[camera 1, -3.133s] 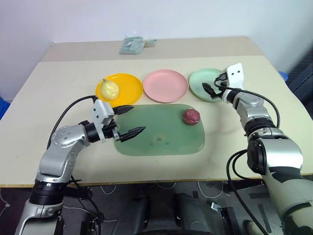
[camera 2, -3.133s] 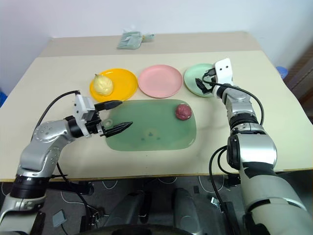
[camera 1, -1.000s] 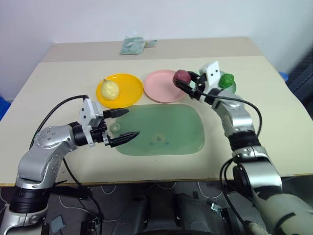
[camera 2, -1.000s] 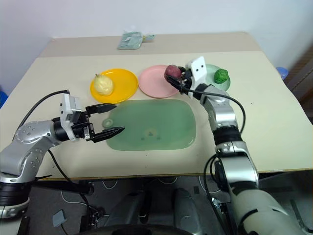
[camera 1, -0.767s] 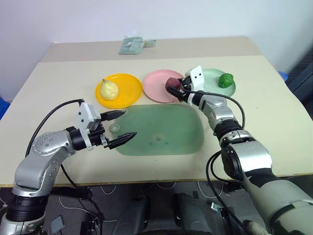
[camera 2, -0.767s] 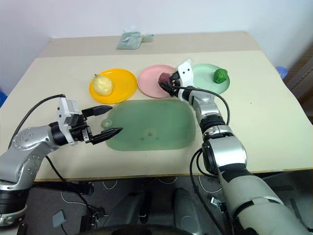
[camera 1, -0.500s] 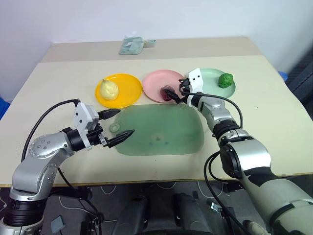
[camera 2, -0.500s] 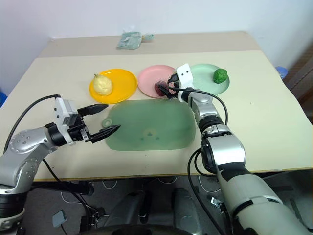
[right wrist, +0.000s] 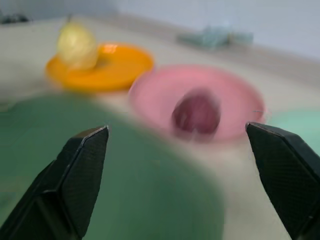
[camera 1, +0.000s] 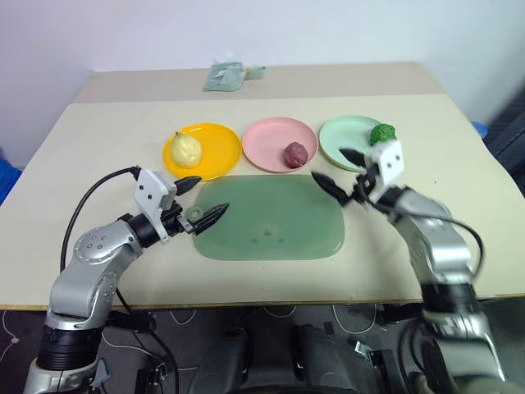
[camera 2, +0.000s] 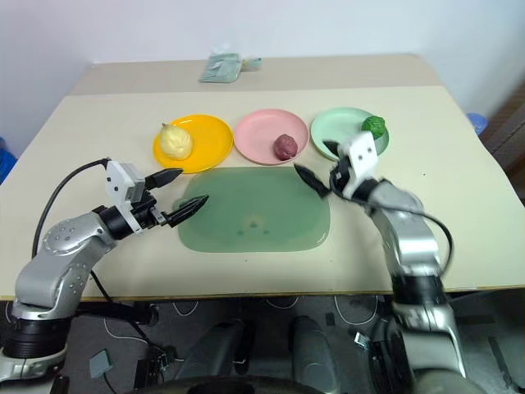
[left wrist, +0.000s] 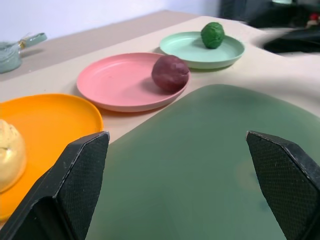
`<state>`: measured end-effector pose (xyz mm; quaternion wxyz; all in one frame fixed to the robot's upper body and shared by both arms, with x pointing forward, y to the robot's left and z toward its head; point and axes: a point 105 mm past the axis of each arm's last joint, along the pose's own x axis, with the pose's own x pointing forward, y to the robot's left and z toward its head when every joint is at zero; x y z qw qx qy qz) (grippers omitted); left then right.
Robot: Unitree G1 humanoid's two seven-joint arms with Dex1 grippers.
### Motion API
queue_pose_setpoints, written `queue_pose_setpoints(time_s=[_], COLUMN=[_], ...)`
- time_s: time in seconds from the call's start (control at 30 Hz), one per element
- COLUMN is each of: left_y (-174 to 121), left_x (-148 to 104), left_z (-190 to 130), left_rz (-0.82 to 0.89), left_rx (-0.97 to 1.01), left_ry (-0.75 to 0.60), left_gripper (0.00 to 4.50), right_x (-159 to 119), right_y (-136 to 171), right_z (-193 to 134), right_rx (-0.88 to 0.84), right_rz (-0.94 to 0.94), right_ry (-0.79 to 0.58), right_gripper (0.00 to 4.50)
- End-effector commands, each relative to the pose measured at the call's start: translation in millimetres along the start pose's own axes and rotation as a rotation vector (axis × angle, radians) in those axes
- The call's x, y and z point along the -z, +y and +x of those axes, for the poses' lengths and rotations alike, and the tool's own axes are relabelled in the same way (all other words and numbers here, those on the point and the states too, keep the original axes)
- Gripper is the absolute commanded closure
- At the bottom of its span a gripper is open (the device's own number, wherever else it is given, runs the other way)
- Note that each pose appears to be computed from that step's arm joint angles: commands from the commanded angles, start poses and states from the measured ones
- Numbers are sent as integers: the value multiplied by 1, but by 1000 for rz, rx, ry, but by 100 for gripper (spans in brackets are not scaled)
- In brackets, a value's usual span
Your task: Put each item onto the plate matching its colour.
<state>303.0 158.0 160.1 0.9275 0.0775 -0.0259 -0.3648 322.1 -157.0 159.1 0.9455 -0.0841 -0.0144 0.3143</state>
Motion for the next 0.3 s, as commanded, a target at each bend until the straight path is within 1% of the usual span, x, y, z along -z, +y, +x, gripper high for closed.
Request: queue_pose_setpoints(time_s=[0.03, 0.17, 0.3], left_y=[4, 3, 2], left_x=[-5, -2, -1], left_z=[1, 4, 7], left_rz=[57, 57, 51], left_rx=[-40, -41, -28], left_ry=[-23, -34, -39], left_gripper=[0, 0, 0], right_x=[-12, 6, 9], right_y=[10, 20, 19], right_z=[-26, -49, -57], right_rx=[55, 123, 166], right_rz=[-44, -1, -10], right_ry=[20, 96, 118], right_gripper=[3, 3, 3])
